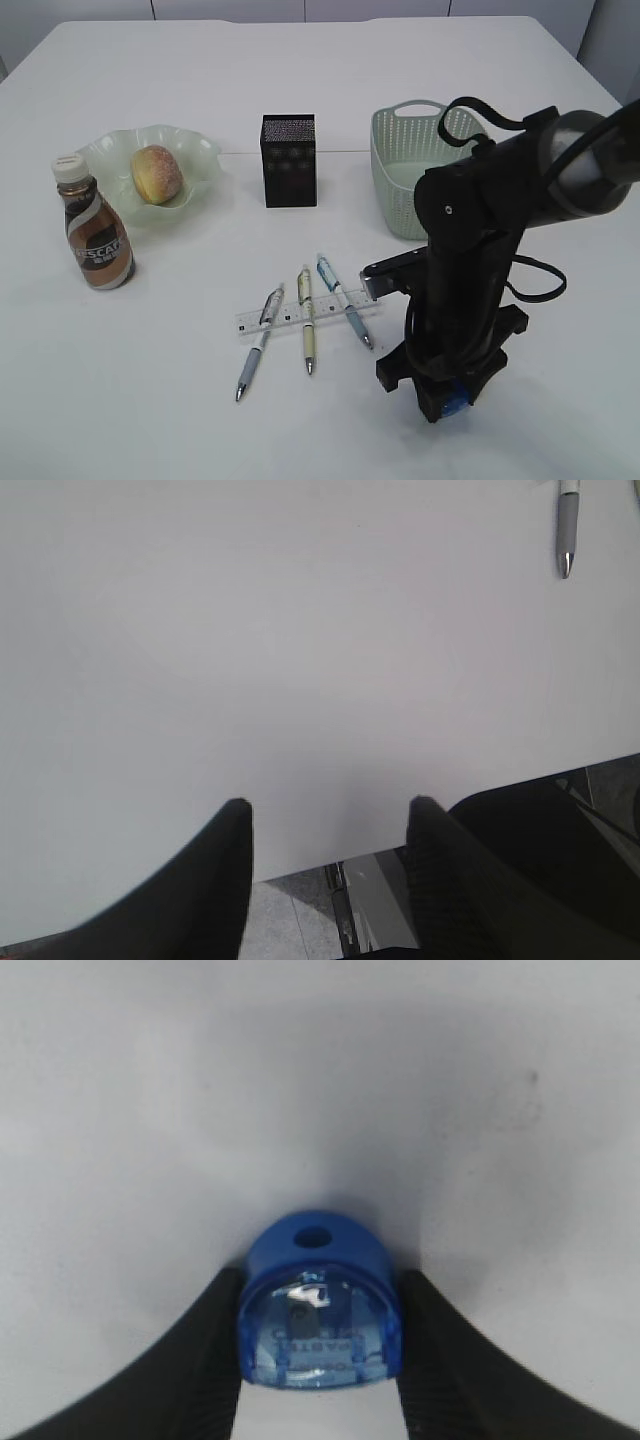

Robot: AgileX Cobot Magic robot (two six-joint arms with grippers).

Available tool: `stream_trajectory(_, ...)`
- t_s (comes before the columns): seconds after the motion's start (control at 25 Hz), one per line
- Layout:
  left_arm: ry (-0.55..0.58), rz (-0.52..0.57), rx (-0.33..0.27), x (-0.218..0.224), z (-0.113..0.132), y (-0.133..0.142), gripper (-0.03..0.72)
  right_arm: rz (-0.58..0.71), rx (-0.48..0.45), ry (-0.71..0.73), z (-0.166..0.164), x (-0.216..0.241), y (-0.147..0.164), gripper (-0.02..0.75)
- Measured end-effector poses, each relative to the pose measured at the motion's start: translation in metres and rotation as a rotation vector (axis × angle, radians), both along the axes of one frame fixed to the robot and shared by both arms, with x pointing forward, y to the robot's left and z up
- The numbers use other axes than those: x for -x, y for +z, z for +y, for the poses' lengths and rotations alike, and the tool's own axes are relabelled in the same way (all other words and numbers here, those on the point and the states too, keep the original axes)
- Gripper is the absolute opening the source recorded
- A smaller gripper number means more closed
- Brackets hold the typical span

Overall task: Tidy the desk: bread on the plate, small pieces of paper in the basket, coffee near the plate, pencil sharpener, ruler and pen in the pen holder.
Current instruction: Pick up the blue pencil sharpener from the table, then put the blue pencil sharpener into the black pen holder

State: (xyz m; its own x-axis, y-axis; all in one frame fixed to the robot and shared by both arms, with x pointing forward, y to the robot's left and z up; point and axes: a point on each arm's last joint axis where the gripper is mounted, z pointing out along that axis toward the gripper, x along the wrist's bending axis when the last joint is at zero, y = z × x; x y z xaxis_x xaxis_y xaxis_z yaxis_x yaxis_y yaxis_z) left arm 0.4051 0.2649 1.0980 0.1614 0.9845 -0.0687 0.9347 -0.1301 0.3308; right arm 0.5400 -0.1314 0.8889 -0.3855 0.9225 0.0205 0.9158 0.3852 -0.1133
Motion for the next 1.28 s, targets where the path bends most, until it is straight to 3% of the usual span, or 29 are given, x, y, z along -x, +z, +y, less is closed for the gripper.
stream_trajectory(0.36, 0.0, 0.0, 0.002, 0.0, 0.0, 0.0, 0.361, -0.005, -0.003, 0.0, 0.0, -0.001, 0.0, 0.312)
stream_trajectory(0.48, 0.0, 0.0, 0.002, 0.0, 0.0, 0.0, 0.361, -0.068, -0.035, -0.001, 0.002, -0.004, 0.009, 0.312)
stream_trajectory(0.92, 0.0, 0.004, 0.02, 0.0, -0.002, 0.0, 0.36, -0.7, -0.322, 0.027, 0.0, -0.009, 0.147, 0.312)
stream_trajectory(1.08, 0.0, 0.005, 0.028, 0.0, -0.002, 0.0, 0.36, -0.911, -0.353, 0.109, 0.004, -0.021, 0.161, 0.312)
stream_trajectory(1.28, 0.0, 0.007, 0.036, 0.001, -0.003, 0.0, 0.36, -1.1, -0.395, 0.22, 0.015, -0.044, 0.15, 0.312)
